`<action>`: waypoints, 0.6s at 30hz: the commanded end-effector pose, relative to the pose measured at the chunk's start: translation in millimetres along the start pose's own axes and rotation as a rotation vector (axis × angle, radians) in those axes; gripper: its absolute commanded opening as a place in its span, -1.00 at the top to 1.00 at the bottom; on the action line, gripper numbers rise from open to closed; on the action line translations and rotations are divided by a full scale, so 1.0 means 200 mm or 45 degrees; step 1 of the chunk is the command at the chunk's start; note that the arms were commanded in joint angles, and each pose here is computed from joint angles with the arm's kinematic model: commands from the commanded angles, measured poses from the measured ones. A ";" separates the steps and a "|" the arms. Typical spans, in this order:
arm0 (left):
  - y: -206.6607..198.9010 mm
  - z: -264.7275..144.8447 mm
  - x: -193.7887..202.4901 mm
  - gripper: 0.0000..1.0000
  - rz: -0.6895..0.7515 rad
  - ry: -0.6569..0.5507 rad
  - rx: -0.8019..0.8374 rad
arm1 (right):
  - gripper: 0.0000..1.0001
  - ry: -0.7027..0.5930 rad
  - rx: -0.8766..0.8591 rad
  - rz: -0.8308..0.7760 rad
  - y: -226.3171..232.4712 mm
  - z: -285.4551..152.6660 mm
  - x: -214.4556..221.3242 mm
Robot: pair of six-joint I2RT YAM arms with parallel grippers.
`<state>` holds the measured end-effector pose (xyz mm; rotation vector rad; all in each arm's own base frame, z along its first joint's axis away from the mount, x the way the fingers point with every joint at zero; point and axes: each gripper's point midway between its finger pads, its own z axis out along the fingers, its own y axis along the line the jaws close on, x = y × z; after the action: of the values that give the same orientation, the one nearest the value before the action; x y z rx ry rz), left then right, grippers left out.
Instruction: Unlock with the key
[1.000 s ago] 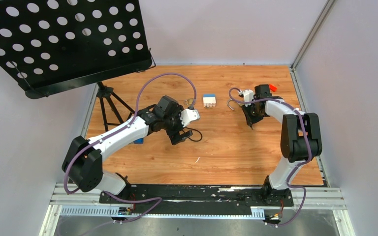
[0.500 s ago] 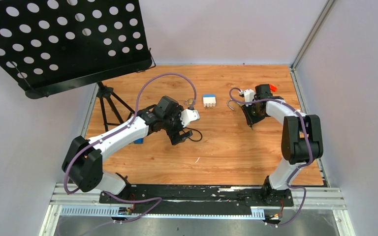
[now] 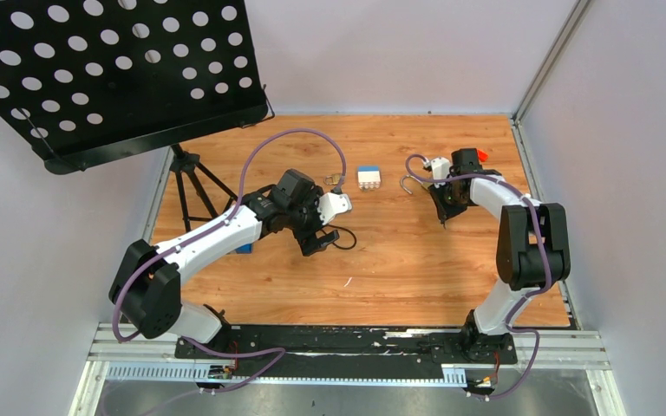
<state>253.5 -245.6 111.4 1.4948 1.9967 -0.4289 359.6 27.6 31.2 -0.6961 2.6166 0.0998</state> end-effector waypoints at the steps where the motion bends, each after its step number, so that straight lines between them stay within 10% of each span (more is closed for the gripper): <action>1: -0.01 -0.04 -0.05 -1.00 0.023 -0.060 0.001 | 0.58 0.005 0.007 0.004 -0.02 0.01 0.00; 18: -0.01 -0.03 -0.05 -1.00 0.020 -0.060 0.006 | 0.81 0.006 -0.004 0.027 -0.03 0.02 -0.01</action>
<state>252.5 -246.4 111.5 1.4971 1.9947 -0.4380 357.0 25.6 24.1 -0.6898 2.6421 0.1084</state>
